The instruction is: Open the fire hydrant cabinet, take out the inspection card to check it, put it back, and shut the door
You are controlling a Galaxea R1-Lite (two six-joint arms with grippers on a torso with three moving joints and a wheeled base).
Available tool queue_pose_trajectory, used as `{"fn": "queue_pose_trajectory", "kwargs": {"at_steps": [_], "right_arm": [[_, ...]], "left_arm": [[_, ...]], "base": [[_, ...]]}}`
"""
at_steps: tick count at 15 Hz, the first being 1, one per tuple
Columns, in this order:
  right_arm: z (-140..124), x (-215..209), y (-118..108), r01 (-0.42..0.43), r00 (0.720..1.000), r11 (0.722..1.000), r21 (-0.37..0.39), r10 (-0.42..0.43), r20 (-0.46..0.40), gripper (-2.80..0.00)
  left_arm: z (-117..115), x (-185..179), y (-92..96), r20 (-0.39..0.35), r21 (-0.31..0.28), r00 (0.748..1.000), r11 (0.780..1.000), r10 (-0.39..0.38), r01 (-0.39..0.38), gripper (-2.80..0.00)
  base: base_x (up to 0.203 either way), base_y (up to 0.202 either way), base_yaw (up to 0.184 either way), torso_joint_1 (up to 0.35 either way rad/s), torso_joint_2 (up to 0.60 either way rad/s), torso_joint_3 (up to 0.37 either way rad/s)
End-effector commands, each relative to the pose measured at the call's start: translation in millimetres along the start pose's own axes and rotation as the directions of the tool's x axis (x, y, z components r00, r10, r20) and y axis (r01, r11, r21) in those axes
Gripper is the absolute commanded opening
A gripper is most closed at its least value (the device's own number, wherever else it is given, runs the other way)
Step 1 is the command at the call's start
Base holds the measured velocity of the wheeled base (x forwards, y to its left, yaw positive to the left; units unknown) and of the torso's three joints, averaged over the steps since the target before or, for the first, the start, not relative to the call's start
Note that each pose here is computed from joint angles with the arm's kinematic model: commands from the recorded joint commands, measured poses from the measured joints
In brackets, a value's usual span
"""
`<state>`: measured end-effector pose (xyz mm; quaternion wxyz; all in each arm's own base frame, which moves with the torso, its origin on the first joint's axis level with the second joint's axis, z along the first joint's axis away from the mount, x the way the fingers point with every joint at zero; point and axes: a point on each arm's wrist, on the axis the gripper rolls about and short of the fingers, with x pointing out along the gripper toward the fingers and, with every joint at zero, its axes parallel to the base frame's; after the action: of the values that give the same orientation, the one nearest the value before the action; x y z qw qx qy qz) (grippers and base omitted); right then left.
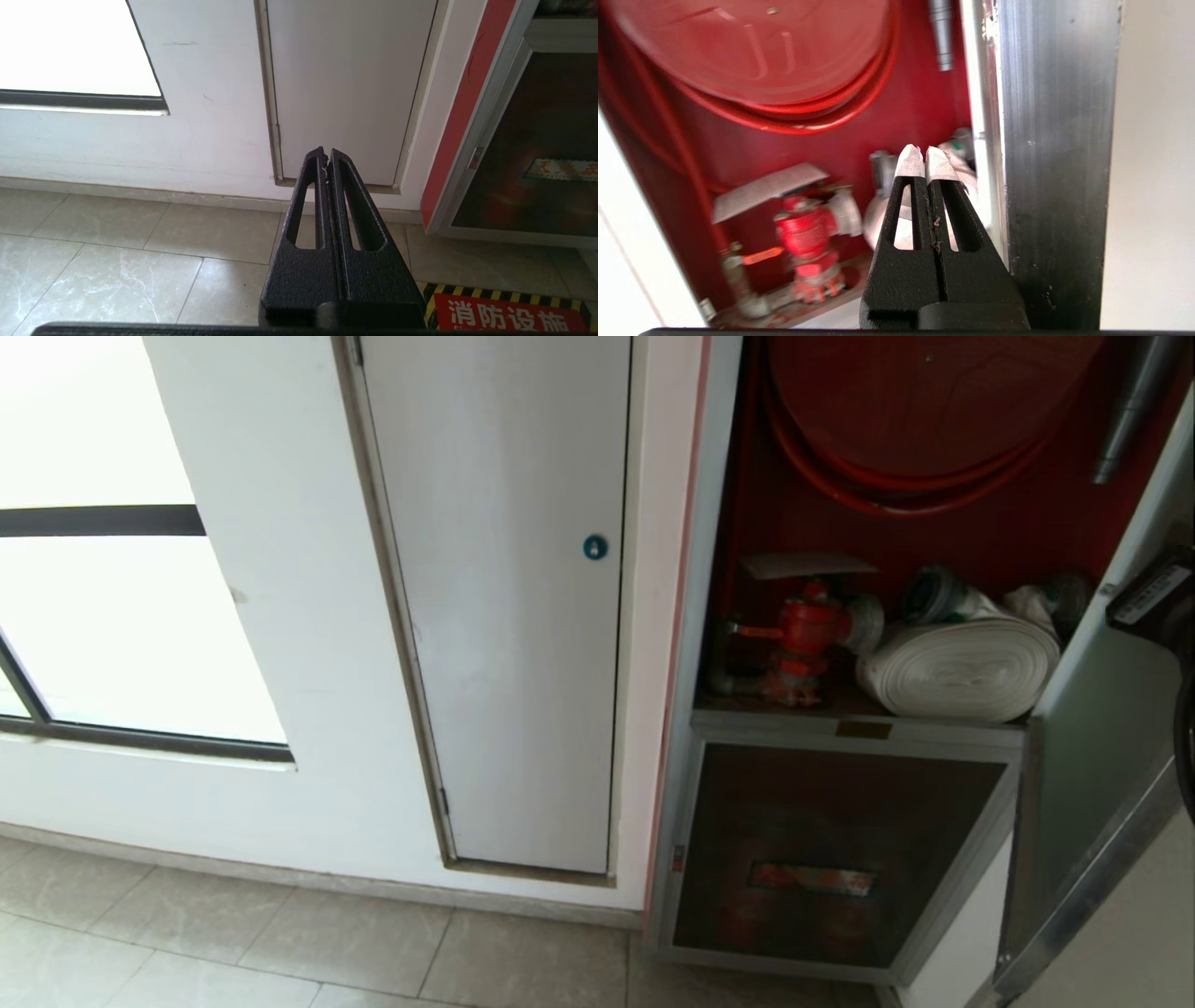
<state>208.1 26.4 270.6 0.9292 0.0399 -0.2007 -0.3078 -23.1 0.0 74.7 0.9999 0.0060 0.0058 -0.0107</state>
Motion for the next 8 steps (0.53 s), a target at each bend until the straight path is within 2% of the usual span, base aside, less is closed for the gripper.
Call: {"fn": "queue_pose_trajectory", "kwargs": {"at_steps": [1, 8], "right_arm": [[1.3, 0.3, -7.2, 0.027, 1.000, 1.000, -0.001, -0.027, 0.010, -2.80], [1.5, 0.6, -36.7, 0.136, 0.990, 0.990, -0.042, -0.135, 0.029, -2.80]], "left_arm": [[-0.1, 0.1, 0.0, -0.002, 0.000, 1.000, 1.000, 0.000, 0.000, -2.80], [-0.1, 0.1, 0.0, -0.002, 0.000, 1.000, 1.000, 0.000, 0.000, -2.80]], "base": [[0.000, 0.000, 0.000, 0.000, 0.00, 0.000], [0.000, 0.000, 0.000, 0.000, 0.00, 0.000]]}}
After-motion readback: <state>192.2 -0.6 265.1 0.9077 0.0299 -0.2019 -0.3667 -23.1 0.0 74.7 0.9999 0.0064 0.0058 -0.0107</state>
